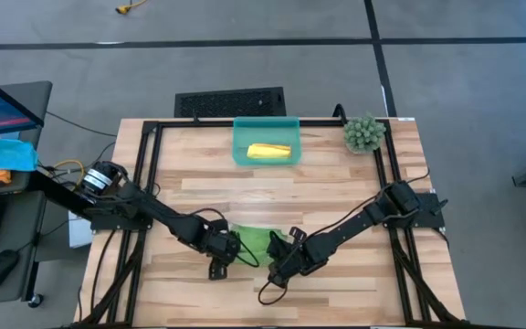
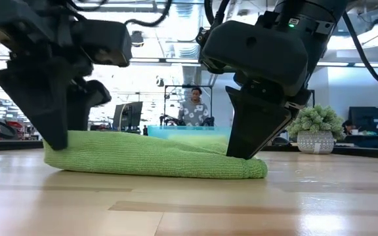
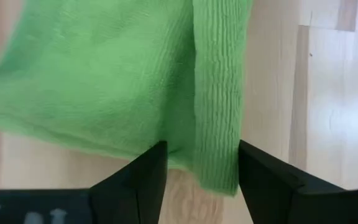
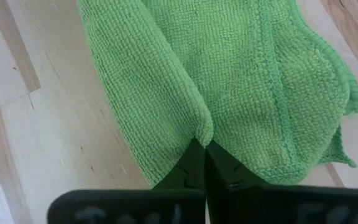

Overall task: Roll microfiber towels into tight, uniform cylinder then place into a basket
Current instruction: Roll the green microfiber towel

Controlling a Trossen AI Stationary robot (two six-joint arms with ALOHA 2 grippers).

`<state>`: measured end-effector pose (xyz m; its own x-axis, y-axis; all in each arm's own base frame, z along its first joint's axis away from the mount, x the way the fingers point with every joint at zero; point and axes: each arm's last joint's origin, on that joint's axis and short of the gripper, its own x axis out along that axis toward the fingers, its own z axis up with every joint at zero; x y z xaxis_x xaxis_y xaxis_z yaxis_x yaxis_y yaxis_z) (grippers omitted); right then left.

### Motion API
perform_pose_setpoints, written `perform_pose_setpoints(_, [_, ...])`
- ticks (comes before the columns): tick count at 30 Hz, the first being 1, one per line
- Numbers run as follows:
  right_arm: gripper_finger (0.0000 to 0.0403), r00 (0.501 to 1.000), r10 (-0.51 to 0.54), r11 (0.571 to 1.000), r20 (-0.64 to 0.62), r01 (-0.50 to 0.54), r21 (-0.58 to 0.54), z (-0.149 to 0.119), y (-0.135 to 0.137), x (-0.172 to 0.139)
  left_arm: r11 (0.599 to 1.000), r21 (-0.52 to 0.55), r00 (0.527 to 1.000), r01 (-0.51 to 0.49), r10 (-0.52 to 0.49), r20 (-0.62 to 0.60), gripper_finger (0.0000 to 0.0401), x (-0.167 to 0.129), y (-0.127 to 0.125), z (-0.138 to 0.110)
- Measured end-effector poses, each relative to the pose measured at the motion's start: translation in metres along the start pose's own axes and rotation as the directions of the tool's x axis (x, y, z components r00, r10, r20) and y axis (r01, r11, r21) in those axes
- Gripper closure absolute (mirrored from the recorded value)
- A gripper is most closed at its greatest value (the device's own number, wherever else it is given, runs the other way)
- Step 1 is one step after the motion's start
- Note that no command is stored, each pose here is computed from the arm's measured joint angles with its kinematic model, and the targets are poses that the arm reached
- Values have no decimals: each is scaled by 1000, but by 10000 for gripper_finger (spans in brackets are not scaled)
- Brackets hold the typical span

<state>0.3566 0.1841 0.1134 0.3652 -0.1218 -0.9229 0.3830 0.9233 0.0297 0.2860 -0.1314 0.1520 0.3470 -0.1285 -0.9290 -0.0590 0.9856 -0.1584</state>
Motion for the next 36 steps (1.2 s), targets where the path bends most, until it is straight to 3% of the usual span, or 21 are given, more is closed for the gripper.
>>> perform_pose_setpoints(5, [390, 1000, 1, 1000, 0, -1, 0, 0, 0, 0, 998, 25, 995, -58, 56, 84, 227, -21, -16, -9])
perform_pose_setpoints(8, [389, 1000, 1, 1000, 0, -1, 1, 0, 0, 0, 990, 95, 981, -104, 86, 172, 227, -30, -31, -16])
perform_pose_setpoints(14, [394, 1000, 2, 1000, 1, -2, 1, 0, 0, 0, 960, 265, 967, -90, 21, 252, 227, -18, -60, -23])
perform_pose_setpoints(20, [389, 1000, 3, 1000, -1, -3, 1, 0, 0, 0, 956, 263, 971, -133, 72, 228, 227, 2, -50, -18])
perform_pose_setpoints(28, [393, 1000, 6, 1000, -3, -6, 1, 0, 0, 0, 966, 193, 966, -170, 124, 228, 227, 6, -29, -4])
perform_pose_setpoints(36, [390, 1000, 14, 1000, -11, -14, -4, -2, 2, -1, 982, 135, 977, -135, 109, 185, 227, 12, -14, -1])
